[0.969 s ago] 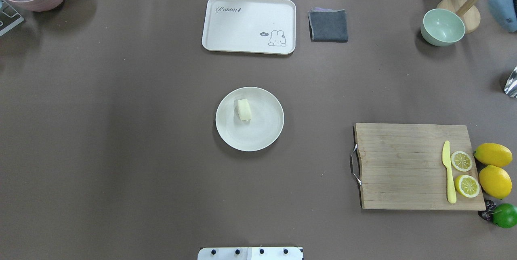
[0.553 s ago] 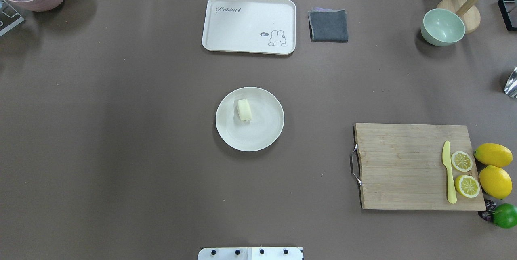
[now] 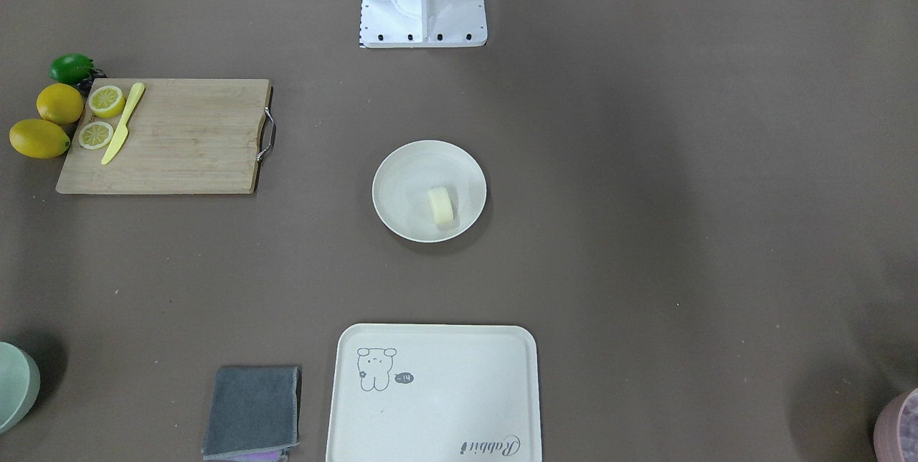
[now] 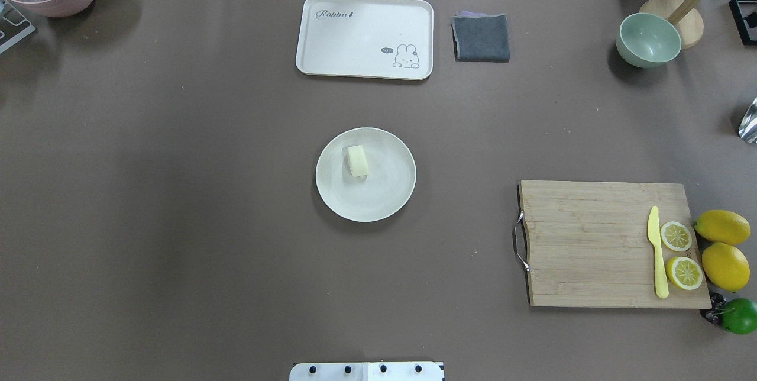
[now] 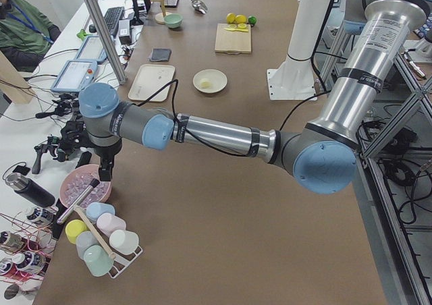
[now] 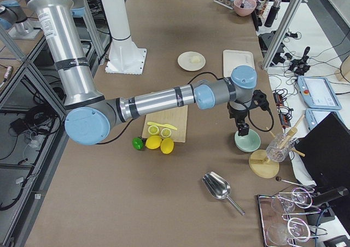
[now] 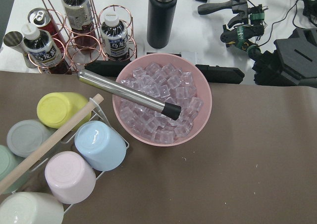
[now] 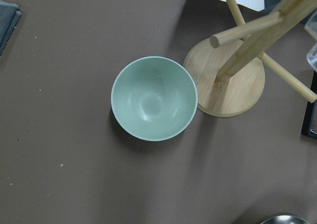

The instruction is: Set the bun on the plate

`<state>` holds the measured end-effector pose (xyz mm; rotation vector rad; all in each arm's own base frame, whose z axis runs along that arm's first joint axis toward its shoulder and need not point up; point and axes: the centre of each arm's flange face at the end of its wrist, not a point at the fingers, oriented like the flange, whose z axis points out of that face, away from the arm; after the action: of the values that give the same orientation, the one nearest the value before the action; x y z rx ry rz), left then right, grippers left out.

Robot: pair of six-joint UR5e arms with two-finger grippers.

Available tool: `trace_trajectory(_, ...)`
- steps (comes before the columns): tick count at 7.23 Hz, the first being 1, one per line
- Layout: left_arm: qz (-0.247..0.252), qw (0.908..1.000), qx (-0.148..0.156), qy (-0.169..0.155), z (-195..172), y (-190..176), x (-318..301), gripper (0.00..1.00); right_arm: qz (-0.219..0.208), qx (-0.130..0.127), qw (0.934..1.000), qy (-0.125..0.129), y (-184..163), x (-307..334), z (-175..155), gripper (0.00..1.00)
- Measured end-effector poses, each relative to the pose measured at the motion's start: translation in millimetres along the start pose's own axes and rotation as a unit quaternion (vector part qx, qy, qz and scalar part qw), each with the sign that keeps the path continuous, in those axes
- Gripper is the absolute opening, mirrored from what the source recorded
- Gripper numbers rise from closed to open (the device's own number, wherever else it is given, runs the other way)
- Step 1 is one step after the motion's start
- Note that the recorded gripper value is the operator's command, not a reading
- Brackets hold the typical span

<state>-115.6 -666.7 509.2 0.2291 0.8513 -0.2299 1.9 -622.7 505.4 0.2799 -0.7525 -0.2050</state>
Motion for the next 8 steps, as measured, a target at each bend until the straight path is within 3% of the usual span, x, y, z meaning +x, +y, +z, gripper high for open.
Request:
trace_trajectory(4,0.005,0.9991,-0.006,-0.042,17.8,7.9,-25.9,0.98,0.006,0.0,1.0,0.003,-6.8,0.3,-0.6,1.0)
trace_trajectory(8,0.041,0.9986,-0.019,-0.026,23.8,11.1,-32.7,0.98,0.003,0.004,1.0,0.007,-14.7,-3.5,-4.5,1.0)
